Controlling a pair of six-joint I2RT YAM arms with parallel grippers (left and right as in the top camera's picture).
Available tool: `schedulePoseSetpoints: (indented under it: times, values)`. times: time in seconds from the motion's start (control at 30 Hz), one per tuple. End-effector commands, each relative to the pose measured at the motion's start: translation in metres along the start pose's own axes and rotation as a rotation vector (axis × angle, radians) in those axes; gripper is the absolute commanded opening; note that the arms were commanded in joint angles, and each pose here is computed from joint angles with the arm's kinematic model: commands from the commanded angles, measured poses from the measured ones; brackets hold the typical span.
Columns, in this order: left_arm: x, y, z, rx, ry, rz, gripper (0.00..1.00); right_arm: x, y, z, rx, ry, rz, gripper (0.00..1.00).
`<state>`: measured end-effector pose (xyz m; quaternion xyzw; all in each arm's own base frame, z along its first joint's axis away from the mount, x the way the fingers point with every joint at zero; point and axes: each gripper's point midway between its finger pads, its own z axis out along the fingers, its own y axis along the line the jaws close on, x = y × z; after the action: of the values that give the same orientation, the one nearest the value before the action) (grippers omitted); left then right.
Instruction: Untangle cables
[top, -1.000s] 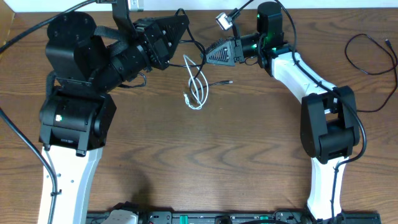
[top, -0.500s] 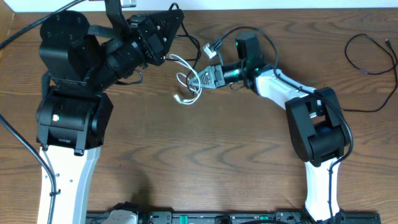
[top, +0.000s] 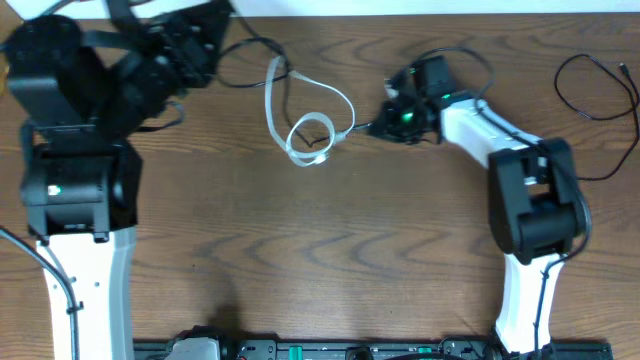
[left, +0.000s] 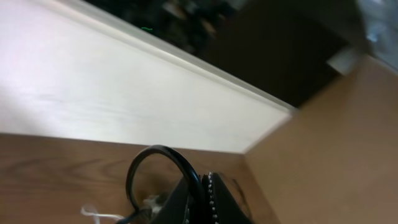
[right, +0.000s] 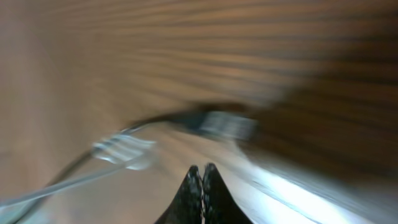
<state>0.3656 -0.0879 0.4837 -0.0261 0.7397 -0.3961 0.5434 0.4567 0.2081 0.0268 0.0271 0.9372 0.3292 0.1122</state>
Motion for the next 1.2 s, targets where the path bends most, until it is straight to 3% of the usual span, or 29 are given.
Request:
schedulePoseSetpoints:
  times: [0.0, 0.07, 0.23, 0.33, 0.47, 0.53, 0.77, 1.17]
  values:
    - [-0.021, 0.018, -0.022, -0.071, -0.061, -0.014, 0.07, -0.064, -0.027, -0.084, 0.319, -0.274, -0.069, 0.01]
    - [-0.027, 0.038, -0.032, -0.132, -0.079, -0.040, 0.08, -0.073, -0.059, -0.124, 0.470, -0.340, -0.016, 0.01]
    - [-0.030, 0.052, -0.042, -0.163, -0.081, -0.066, 0.07, -0.078, -0.098, -0.155, 0.455, -0.345, 0.068, 0.01]
    - [-0.023, 0.044, -0.039, -0.118, -0.043, -0.073, 0.07, -0.073, -0.058, -0.147, 0.141, -0.256, -0.144, 0.05]
    - [-0.009, 0.041, -0.033, -0.110, 0.007, -0.102, 0.07, -0.048, 0.013, -0.139, -0.213, -0.173, -0.365, 0.43]
    - [0.007, 0.043, -0.027, -0.117, 0.062, -0.141, 0.08, -0.032, 0.046, -0.132, -0.332, -0.129, -0.422, 0.49]
    - [0.067, 0.085, -0.008, -0.368, 0.200, -0.420, 0.07, 0.006, 0.105, -0.100, -0.427, -0.024, -0.528, 0.52]
    - [0.142, 0.125, 0.035, -0.464, 0.476, -0.467, 0.07, 0.044, 0.140, -0.072, -0.440, 0.066, -0.625, 0.60]
